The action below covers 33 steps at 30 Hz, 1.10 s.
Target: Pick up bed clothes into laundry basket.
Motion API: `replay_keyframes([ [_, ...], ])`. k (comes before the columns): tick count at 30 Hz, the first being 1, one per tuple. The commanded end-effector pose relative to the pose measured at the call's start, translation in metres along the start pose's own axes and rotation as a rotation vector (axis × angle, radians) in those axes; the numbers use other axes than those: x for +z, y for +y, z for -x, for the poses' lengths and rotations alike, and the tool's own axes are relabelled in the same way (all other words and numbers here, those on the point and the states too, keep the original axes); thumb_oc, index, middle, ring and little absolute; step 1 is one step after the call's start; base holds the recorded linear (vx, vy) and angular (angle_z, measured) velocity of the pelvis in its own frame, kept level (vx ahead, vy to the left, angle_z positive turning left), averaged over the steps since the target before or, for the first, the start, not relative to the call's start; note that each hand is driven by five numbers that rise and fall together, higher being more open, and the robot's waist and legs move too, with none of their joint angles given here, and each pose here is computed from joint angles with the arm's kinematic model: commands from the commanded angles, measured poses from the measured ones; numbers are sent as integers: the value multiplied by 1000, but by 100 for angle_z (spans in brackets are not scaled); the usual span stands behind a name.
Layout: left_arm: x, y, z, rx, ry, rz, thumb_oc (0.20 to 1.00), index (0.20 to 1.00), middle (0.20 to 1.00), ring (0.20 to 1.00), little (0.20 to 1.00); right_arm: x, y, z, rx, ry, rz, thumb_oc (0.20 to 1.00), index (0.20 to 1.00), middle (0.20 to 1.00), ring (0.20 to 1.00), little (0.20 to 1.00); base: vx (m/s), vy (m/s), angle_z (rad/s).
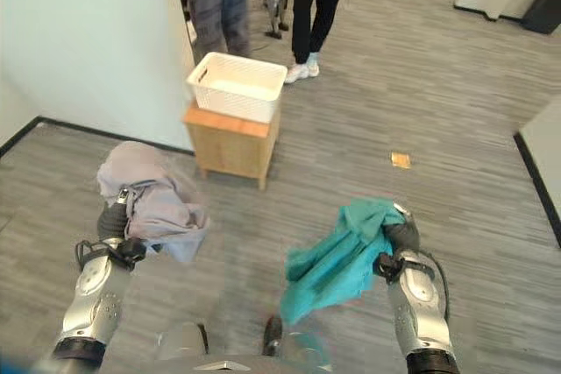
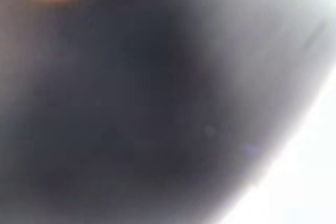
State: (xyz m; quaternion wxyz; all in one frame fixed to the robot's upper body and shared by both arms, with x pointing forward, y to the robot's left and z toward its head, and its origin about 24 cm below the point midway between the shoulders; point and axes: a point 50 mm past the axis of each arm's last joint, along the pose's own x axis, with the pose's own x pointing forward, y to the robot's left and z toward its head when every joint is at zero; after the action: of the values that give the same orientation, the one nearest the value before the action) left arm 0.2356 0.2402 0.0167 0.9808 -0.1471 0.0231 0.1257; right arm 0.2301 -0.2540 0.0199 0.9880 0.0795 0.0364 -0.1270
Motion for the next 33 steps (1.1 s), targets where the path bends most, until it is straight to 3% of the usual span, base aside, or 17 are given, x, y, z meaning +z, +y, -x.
replay_keyframes([
  [1,25,-14,-9,-78,-132,27,200,200,200,200,200,32,-10,-2,-4,-151,30,200,200,200,200,200,544,108,-13],
  [12,30,-1,-2,-20,-151,-9,200,200,200,200,200,32,5,-7,18,-164,42,200,200,200,200,200,480,64,-7],
  [21,38,-9,-7,-104,-159,-67,200,200,200,200,200,44,-25,-2,-140,-214,100,200,200,200,200,200,355,-1,54],
  [23,48,-7,-10,-93,-200,-114,200,200,200,200,200,74,-50,2,-273,-331,179,200,200,200,200,200,287,-224,93],
  [26,38,-2,-6,-66,-162,-78,200,200,200,200,200,85,-47,5,-250,-383,162,200,200,200,200,200,147,-103,86],
  [28,28,1,0,-52,-132,-34,200,200,200,200,200,120,-58,3,-312,-526,205,200,200,200,200,200,199,-130,8],
  [33,13,4,9,-69,-55,-26,200,200,200,200,200,175,-63,-13,-236,-645,303,200,200,200,200,200,89,-63,18],
])
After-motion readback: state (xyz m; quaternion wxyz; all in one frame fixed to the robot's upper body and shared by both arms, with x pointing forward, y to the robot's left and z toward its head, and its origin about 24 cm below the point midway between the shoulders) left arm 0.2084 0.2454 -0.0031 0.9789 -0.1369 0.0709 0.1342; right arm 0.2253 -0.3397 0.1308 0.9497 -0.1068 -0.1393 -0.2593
